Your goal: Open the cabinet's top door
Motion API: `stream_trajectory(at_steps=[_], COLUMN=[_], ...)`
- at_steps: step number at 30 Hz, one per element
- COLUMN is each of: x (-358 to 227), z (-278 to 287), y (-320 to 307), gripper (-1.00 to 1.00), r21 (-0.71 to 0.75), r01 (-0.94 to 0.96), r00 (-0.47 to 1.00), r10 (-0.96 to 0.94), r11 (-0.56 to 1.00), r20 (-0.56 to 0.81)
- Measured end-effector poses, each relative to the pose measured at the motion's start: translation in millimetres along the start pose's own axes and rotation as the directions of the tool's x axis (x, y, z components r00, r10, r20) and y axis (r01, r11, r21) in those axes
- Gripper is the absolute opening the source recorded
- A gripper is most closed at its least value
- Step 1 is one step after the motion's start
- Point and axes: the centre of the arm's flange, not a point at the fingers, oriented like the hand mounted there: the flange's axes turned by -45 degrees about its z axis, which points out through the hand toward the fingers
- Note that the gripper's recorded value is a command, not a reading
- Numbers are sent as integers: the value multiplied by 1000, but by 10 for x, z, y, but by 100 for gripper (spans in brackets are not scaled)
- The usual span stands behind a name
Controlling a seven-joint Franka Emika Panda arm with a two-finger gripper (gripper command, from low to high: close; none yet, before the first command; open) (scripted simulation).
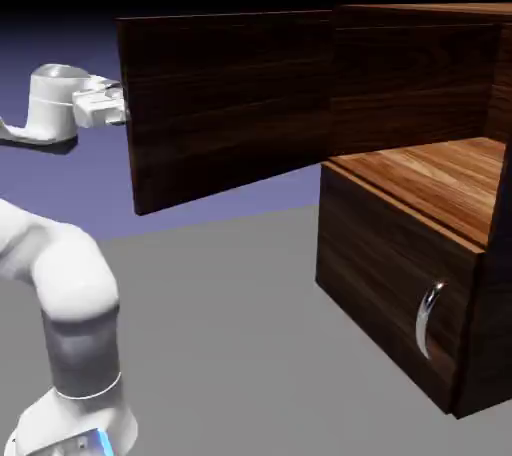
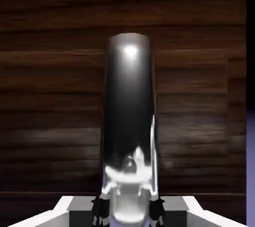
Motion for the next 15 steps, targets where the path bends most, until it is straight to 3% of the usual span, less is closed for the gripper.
stream_trajectory(at_steps=[15], x=[0], z=[-941], y=[-429], gripper=[-100], r21=[-219], r01=[0], r00=[1000], r10=[0], r11=[976], r20=[0])
